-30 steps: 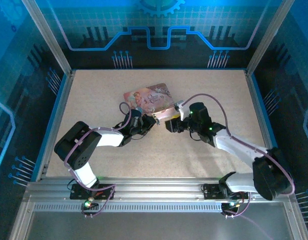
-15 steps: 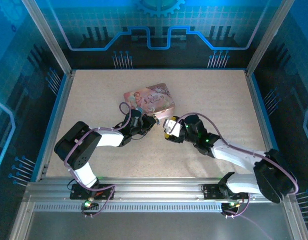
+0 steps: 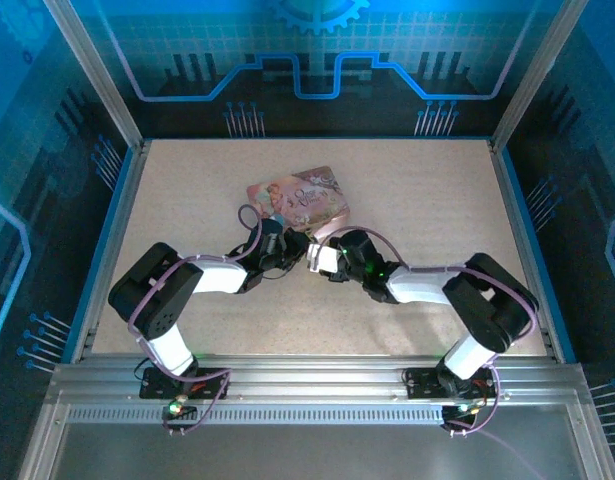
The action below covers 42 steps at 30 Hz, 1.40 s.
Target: Unlock a padlock with a key
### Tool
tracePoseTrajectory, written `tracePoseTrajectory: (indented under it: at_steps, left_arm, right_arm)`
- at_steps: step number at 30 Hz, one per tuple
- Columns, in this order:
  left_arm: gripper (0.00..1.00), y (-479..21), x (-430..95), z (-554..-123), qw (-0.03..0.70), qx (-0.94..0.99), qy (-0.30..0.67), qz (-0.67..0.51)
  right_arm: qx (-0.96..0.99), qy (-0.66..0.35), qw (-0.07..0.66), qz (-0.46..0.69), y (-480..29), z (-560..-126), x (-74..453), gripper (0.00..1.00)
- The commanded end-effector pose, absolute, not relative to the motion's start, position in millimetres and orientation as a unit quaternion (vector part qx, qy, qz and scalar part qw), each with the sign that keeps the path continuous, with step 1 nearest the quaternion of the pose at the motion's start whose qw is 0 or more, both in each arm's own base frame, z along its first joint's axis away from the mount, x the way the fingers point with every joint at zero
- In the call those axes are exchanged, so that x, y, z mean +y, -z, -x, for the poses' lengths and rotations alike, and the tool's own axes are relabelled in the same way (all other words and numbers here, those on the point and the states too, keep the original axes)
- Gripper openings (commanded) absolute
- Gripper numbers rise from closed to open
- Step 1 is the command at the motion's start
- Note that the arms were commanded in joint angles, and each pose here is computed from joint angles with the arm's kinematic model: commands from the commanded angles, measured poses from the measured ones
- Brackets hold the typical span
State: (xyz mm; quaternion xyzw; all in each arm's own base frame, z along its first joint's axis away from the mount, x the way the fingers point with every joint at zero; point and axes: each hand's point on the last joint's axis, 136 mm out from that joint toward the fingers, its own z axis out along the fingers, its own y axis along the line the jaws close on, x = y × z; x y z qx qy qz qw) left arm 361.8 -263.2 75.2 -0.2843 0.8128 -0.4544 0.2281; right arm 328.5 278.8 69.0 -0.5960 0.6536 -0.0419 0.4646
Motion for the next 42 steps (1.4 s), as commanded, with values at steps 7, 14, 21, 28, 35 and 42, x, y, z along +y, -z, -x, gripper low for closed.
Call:
tracePoseTrajectory:
  at_steps: [7,14,21,28,35,42]
  left_arm:
    - [0.09,-68.3,-272.8,-350.7,0.184,0.812,0.464,0.302]
    - [0.09,-67.5,-272.7,-350.4,0.183,0.812,0.464,0.303]
    - [0.09,-68.5,-273.0,-351.0,0.184,0.809,0.467,0.305]
    - [0.09,-68.1,-272.9,-350.4,0.183,0.809,0.468,0.305]
    - [0.09,-67.8,-272.6,-349.7,0.183,0.809,0.467,0.306]
    - [0.09,-68.0,-272.3,-349.6,0.182,0.810,0.467,0.306]
  right_arm:
    - [0.639,0.057,0.502,0.580,-84.2,-344.4,296.0,0.41]
    - [0.635,0.056,0.505,0.582,-84.9,-346.7,299.6,0.35]
    - [0.630,0.030,0.522,0.574,-91.3,-346.1,309.4,0.34]
    - [0.626,0.016,0.544,0.558,-92.9,-347.3,312.6,0.34]
    - [0.629,0.001,0.563,0.536,-94.7,-352.3,309.8,0.34]
    - [0.631,-0.013,0.570,0.526,-95.6,-354.5,310.7,0.29]
